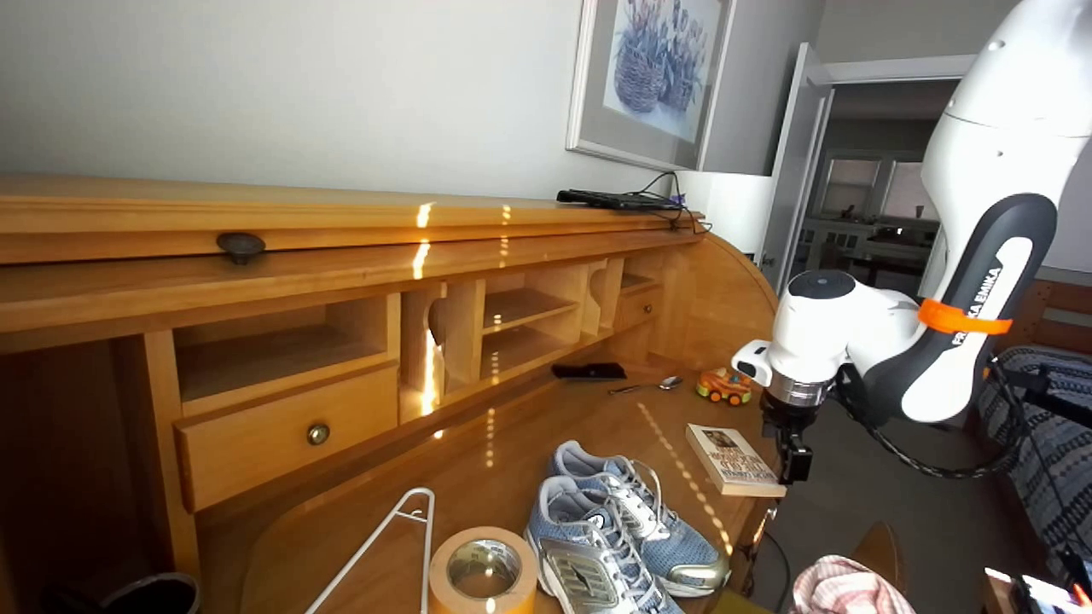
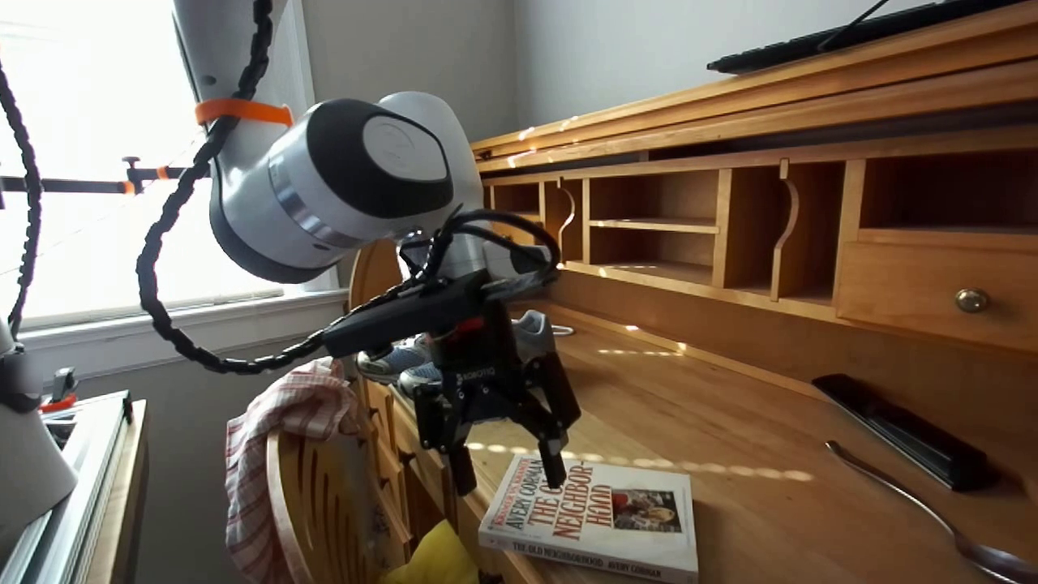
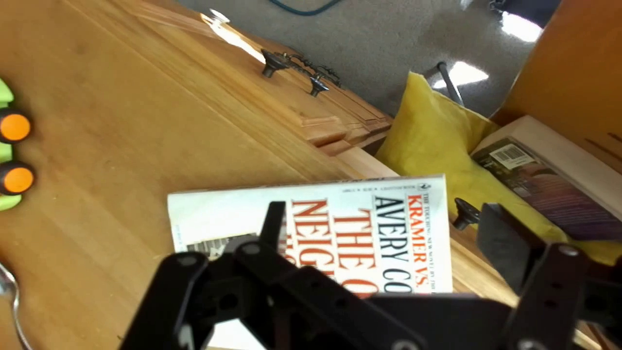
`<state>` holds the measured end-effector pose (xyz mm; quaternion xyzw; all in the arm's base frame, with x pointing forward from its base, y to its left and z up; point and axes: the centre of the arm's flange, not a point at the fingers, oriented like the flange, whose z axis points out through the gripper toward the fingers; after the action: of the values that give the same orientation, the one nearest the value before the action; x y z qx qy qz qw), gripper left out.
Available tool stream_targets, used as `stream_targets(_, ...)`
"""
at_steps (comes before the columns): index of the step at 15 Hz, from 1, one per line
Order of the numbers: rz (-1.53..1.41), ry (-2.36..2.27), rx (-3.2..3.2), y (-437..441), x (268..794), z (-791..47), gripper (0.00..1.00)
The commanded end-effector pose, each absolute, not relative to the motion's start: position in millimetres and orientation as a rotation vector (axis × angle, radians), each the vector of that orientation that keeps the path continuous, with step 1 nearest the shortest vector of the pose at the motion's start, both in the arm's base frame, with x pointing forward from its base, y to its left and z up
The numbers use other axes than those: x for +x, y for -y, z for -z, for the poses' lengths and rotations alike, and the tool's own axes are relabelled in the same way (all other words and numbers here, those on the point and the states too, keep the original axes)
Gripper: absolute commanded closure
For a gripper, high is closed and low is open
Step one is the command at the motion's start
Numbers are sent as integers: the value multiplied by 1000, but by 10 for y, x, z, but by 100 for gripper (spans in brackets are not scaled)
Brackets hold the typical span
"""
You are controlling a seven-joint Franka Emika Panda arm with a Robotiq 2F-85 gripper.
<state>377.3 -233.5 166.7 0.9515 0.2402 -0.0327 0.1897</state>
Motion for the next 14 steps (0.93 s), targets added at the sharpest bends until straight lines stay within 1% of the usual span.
stream_targets(1, 95, -678, 2662, 2300, 3785, -1670, 0)
stream_targets(5, 98, -682, 2654, 2256, 3798, -1661, 0)
stream_targets(14, 79, -550, 2563, 2197, 3645, -1634, 0)
